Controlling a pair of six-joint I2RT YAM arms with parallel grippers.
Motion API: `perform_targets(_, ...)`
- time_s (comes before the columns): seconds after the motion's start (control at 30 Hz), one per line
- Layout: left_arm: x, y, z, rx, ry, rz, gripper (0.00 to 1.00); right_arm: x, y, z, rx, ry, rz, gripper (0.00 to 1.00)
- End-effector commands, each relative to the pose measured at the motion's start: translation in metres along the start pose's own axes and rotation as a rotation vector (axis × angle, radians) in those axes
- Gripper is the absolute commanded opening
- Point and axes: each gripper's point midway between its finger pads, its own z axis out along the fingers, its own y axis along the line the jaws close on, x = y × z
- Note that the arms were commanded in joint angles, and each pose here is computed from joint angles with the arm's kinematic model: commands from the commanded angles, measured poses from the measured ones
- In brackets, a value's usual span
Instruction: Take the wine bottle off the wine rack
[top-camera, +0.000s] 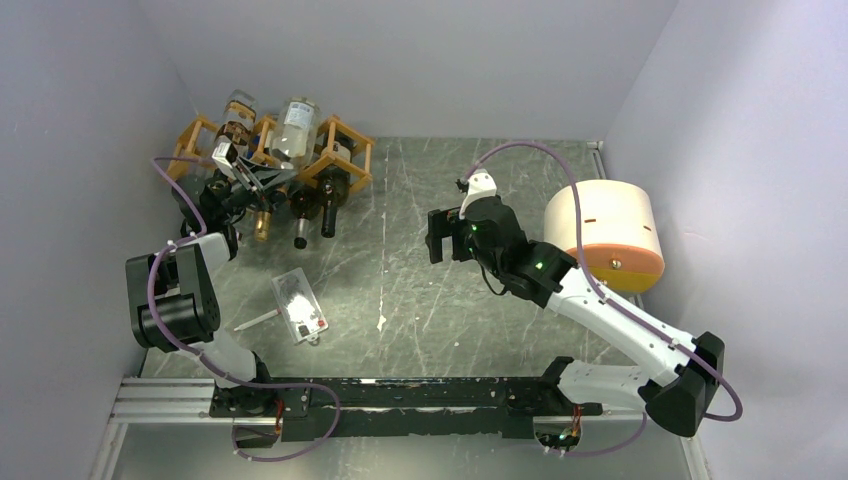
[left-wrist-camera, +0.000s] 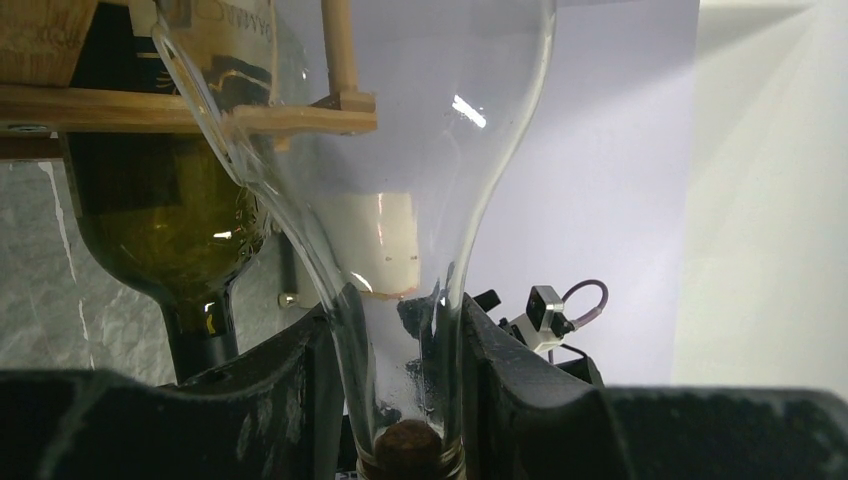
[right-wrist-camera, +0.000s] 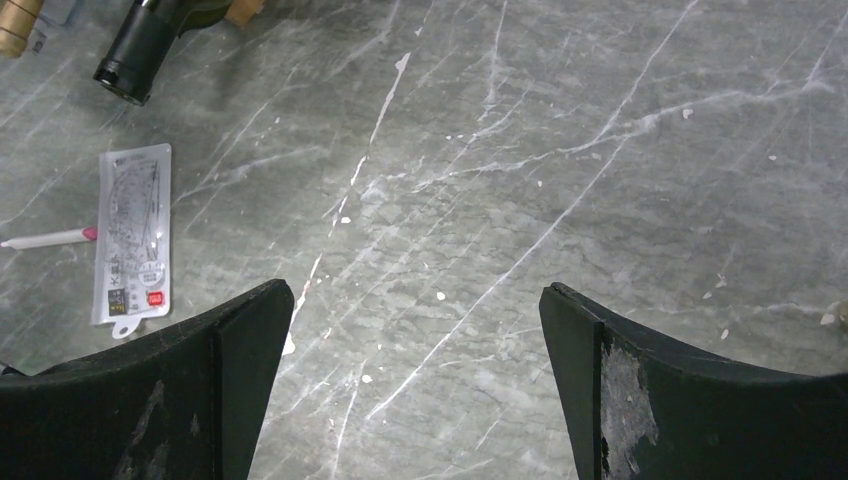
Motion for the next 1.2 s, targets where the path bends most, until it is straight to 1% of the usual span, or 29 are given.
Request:
perform_targets(0.0,0.001,-0.070,-0.004,0.169,-0.037,0.394,0.07,-0.001,0.001,0.004,0.001,-0.006,0.014,1.00)
perform_targets(0.37,0.002,-0.086,-0.005,0.165,-0.036,0.417,0.07,0.000,0.001,0.005,-0.002,-0.005,0.020,1.00)
perform_targets(0.8,0.009,-0.118,-0.006,0.161,-0.029,0.436,0.07,0.000,0.005,0.008,-0.012,-0.002,0.027,1.00)
perform_targets(1.0,0.019,-0.131,-0.002,0.151,-0.004,0.440,0.07,0.000,0.008,0.012,-0.020,0.006,0.031,1.00)
perform_targets(1.17,0.038,-0.137,0.009,0.163,0.038,0.428,0.07,-0.005,0.010,0.015,-0.017,0.003,0.026,1.00)
